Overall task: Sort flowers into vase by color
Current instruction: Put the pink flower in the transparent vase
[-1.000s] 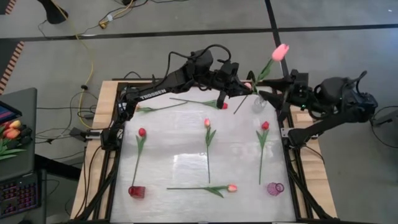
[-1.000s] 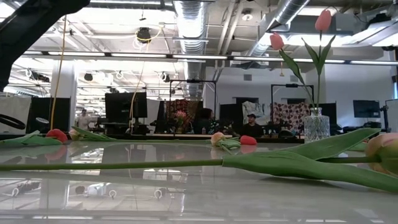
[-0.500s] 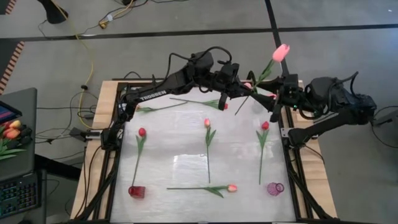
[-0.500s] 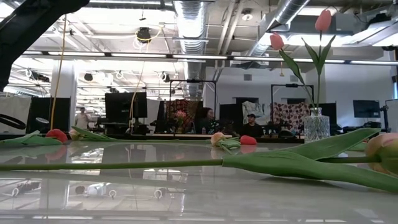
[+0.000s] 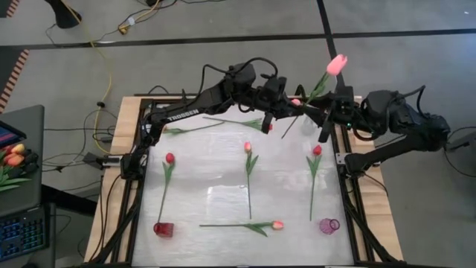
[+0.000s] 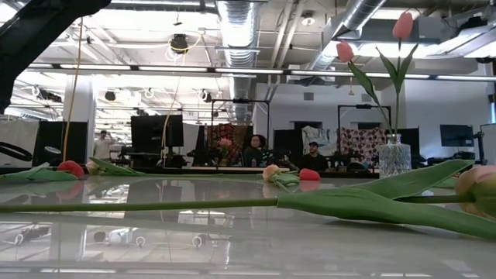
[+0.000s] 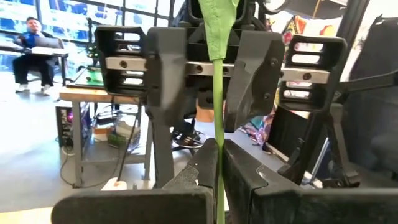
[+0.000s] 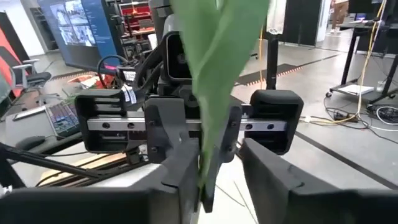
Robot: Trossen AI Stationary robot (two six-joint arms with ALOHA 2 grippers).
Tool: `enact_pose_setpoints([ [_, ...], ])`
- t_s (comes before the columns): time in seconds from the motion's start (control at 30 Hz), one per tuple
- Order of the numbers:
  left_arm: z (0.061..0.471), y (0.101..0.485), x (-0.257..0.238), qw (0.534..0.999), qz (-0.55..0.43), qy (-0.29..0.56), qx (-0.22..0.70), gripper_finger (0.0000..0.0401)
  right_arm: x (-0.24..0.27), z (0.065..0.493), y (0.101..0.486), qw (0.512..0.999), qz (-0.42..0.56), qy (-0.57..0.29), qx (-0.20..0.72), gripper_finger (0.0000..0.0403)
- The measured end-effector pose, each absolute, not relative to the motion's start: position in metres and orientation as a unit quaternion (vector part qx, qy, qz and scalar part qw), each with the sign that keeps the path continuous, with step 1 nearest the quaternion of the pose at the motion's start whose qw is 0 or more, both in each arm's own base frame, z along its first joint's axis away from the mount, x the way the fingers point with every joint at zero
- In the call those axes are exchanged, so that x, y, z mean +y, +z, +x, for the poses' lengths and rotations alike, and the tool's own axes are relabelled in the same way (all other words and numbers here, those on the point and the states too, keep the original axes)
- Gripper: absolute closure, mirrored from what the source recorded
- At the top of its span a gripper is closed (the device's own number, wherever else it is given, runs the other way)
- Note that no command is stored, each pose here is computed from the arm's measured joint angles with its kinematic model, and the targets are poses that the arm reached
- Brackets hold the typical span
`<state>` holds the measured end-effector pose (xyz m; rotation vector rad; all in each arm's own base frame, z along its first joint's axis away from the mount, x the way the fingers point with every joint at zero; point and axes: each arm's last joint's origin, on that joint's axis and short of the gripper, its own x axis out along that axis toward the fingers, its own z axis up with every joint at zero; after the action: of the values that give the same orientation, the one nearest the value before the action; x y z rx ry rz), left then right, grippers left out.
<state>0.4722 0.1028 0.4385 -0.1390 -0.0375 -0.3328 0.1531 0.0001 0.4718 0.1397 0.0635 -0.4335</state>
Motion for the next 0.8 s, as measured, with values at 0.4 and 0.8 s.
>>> enact_pose_setpoints([
  [0.4, 0.473, 0.437, 0.105, 0.99, -0.042, -0.131, -0.02, 0.0381, 0.0, 0.153, 0.472, 0.974, 0.061, -0.214, 0.034, 0.0376],
  [0.8, 0.456, 0.431, 0.137, 0.99, -0.086, -0.095, 0.052, 0.026, -0.016, 0.117, 0.483, 0.956, 0.029, -0.292, -0.005, 0.0369],
])
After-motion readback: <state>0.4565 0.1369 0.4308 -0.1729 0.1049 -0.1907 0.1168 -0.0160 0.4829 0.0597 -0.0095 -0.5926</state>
